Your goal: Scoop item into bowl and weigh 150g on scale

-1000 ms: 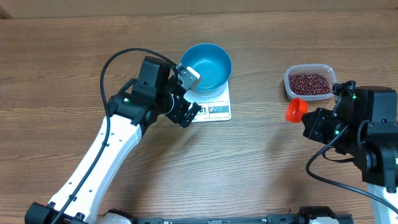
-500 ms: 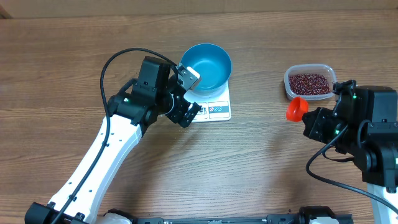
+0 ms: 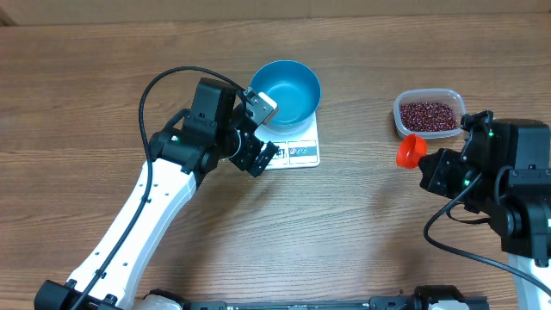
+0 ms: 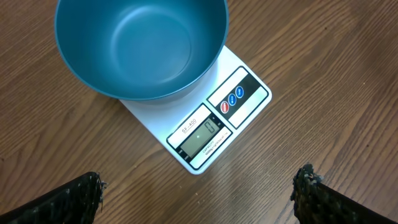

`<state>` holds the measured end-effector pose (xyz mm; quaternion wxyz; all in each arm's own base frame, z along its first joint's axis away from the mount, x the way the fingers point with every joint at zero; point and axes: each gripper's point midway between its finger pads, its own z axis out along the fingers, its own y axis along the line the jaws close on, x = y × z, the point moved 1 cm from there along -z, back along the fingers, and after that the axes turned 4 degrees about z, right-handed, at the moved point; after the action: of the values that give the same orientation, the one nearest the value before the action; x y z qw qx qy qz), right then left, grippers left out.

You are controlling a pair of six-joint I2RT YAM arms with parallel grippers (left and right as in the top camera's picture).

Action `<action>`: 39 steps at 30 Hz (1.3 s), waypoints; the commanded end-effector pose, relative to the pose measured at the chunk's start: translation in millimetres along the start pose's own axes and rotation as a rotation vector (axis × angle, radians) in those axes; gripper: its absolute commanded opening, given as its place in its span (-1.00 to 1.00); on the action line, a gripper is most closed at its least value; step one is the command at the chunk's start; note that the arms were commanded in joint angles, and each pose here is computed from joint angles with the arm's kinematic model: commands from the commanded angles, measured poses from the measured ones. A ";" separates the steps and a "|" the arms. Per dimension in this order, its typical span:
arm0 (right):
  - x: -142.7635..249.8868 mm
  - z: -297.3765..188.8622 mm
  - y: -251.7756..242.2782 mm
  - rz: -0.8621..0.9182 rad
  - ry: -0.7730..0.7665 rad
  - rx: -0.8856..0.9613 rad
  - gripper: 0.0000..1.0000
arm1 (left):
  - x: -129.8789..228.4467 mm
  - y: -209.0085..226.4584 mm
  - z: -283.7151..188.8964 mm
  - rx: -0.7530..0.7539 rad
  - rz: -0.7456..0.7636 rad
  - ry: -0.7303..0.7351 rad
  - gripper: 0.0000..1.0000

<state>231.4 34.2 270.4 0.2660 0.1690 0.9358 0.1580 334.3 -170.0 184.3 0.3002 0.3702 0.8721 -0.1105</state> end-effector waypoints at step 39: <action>-9.6 -9.3 5.6 -0.034 -0.046 -0.019 -0.93 | -8.6 3.8 -5.3 -0.016 0.008 -0.023 0.99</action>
<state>232.2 34.1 270.9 0.2693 0.1599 0.9369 0.1556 334.2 -169.9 184.3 0.3000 0.3702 0.8722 -0.1105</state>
